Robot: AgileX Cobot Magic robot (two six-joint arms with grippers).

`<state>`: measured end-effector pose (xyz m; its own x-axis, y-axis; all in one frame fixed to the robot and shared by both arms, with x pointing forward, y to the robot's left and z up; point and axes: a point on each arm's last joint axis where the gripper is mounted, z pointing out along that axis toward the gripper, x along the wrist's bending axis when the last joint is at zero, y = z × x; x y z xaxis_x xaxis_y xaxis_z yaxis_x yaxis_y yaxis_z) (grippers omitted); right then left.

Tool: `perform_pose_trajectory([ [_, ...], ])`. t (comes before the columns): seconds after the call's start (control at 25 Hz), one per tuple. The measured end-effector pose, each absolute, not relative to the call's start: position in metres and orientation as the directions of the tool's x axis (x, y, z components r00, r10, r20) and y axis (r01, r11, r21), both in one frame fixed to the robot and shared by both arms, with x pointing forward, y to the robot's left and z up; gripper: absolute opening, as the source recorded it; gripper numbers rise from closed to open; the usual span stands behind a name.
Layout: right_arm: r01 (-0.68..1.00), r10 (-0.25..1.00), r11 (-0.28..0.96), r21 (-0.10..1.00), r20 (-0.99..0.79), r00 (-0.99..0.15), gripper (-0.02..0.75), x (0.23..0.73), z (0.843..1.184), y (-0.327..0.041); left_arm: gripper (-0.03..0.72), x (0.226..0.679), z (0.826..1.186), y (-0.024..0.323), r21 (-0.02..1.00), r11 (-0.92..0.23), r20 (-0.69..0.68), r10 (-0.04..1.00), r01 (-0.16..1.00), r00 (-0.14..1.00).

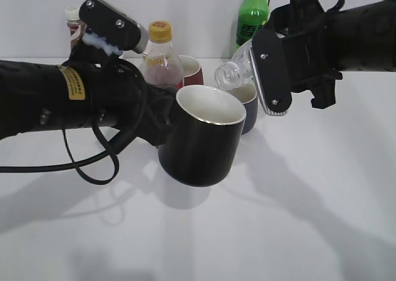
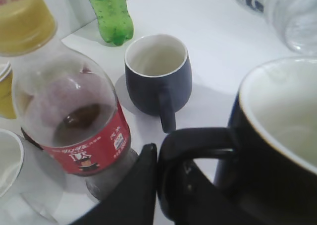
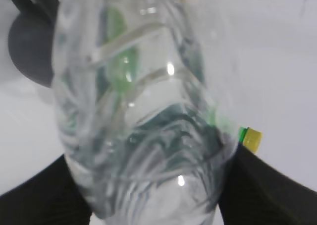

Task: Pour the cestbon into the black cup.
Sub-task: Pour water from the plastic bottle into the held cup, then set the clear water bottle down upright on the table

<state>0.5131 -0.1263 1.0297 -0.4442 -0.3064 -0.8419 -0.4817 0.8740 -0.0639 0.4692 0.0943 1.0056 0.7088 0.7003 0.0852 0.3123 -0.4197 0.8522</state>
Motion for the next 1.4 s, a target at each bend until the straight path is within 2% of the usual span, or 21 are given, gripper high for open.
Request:
perform_pose_trajectory([
  [0.44, -0.507, -0.358, 0.854, -0.119, -0.84, -0.407, 0.489, 0.513, 1.03, -0.126, 0.054, 0.471, 1.001, 0.093, 0.847, -0.426, 0.084, 0.699, 0.319, 0.71],
  [0.64, -0.466, -0.273, 0.884, -0.032, -0.845, -0.46, 0.489, 0.513, 1.03, -0.126, 0.054, 0.471, 1.0, 0.092, 0.847, -0.426, 0.084, 0.699, 0.319, 0.71],
  [0.88, -0.332, -0.037, 0.922, 0.199, -0.809, -0.587, 0.489, 0.512, 1.028, -0.125, 0.054, 0.471, 1.0, 0.092, 0.847, -0.426, 0.084, 0.699, 0.319, 0.71],
  [1.08, -0.175, 0.2, 0.892, 0.417, -0.71, -0.675, 0.489, 0.51, 1.027, -0.123, 0.054, 0.472, 1.002, 0.092, 0.857, -0.414, 0.085, 0.699, 0.305, 0.71],
  [1.28, 0.014, 0.494, 0.731, 0.682, -0.516, -0.7, 0.489, 0.509, 1.033, -0.117, 0.054, 0.473, 1.007, 0.094, 0.871, -0.403, 0.095, 0.701, 0.283, 0.707],
  [1.4, 0.111, 0.636, 0.603, 0.79, -0.392, -0.664, 0.489, 0.513, 1.037, -0.12, 0.054, 0.476, 1.018, 0.105, 0.886, -0.376, 0.099, 0.725, 0.272, 0.682],
])
